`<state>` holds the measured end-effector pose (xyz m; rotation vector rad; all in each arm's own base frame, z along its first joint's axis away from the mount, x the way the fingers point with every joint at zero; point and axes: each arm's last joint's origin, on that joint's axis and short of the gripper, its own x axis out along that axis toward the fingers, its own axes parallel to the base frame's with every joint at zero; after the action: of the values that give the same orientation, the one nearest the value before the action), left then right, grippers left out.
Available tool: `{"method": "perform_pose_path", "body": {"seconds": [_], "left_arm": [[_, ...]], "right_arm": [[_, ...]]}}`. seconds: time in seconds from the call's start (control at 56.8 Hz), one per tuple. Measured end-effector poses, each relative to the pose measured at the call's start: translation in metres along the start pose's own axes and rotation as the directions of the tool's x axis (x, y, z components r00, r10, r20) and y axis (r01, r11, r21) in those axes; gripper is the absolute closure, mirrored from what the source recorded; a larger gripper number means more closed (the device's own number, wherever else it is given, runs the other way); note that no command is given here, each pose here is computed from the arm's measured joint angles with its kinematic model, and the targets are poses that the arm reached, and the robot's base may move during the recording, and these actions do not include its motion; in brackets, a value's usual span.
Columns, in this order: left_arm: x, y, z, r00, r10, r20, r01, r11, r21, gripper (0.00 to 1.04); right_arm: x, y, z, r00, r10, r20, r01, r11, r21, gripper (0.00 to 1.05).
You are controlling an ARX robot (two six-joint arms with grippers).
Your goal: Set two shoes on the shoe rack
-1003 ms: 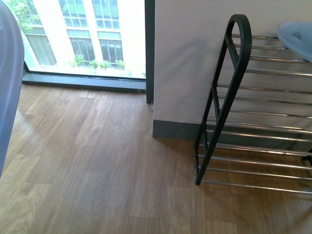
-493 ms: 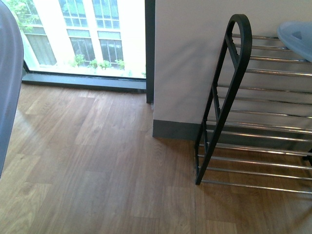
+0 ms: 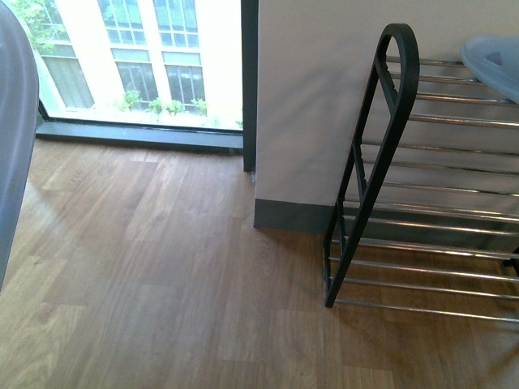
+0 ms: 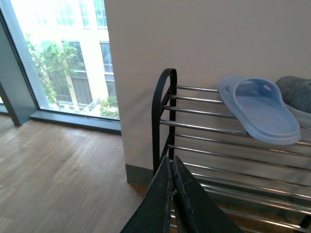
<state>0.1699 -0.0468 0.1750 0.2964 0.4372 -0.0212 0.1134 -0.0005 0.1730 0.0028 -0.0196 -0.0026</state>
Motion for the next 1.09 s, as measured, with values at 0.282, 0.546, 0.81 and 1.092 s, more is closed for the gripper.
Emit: {"method": "perform_pose_path", "body": {"seconds": [0.282,0.546,0.81,1.092], "left_arm": [[0.0,0.0,0.0,1.0,0.0,0.0,0.0,1.0,0.0,1.03],[0.0,0.0,0.0,1.0,0.002,0.0,-0.002,1.0,0.0,1.03],[0.0,0.0,0.0,1.0,0.0,0.0,0.0,1.0,0.0,1.03],[0.0,0.0,0.0,1.0,0.0,0.0,0.0,1.0,0.0,1.03]], "right_arm": [[-0.005,0.0,0.0,1.0,0.002,0.001,-0.002,1.0,0.0,1.03],[-0.017,0.0,-0.003,1.0,0.0,-0.005,0.0,1.0,0.0,1.03],[-0.017,0.0,-0.003,1.0,0.0,-0.005,0.0,1.0,0.0,1.03],[-0.017,0.0,-0.003,1.0,0.0,-0.005,0.0,1.0,0.0,1.0]]}}
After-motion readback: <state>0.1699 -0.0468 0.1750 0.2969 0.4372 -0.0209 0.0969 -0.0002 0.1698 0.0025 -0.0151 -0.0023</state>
